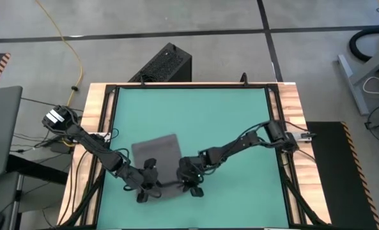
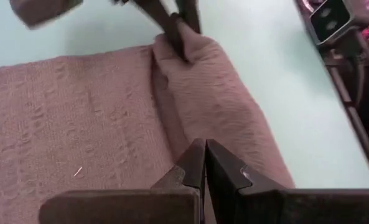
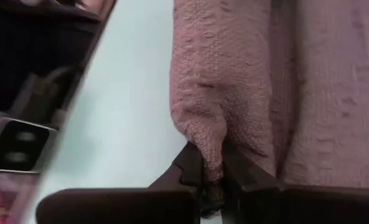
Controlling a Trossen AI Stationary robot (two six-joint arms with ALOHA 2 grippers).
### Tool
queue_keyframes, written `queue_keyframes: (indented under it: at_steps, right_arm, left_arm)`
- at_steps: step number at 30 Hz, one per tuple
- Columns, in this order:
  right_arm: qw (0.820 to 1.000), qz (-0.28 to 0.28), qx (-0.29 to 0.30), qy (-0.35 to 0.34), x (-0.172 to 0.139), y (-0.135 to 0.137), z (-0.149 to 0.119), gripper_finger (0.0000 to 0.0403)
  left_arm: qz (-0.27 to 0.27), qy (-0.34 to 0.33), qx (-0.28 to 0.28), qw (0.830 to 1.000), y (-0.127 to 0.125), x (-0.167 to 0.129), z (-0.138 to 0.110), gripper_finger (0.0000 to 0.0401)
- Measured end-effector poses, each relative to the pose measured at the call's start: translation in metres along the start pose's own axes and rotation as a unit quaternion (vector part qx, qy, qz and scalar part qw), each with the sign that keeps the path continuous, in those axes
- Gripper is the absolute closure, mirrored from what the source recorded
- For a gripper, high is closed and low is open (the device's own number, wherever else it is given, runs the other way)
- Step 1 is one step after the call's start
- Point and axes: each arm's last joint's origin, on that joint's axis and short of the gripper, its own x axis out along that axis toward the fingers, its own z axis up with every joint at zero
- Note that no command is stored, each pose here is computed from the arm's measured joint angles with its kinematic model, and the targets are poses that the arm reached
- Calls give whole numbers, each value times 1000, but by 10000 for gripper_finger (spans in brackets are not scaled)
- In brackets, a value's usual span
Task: Roll towel
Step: Roll the gray towel
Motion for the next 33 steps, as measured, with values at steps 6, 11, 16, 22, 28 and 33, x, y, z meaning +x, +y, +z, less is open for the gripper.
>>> queue_keyframes:
  at_steps: [6, 11, 16, 22, 28, 33]
  right_arm:
    - [989, 79, 122, 10, -11, -19, 5, 361]
    - [967, 85, 237, 33, -20, -37, 4, 361]
    - [950, 59, 303, 42, -24, -46, 2, 361]
    - [944, 44, 324, 38, -25, -47, 2, 361]
    - [950, 42, 307, 32, -25, -48, 3, 358]
    - [957, 40, 288, 21, -25, -47, 5, 326]
  left_arm:
    - [-6, -11, 8, 1000, -1, 0, 2, 401]
    - [-2, -11, 12, 1000, -1, 0, 2, 401]
    - [-2, -24, 19, 1000, -2, 0, 4, 401]
    - [7, -35, 36, 999, 1, 8, 5, 401]
    - [-10, 17, 15, 1000, 5, 36, -14, 401]
    - [-1, 51, -14, 999, 8, 43, -25, 401]
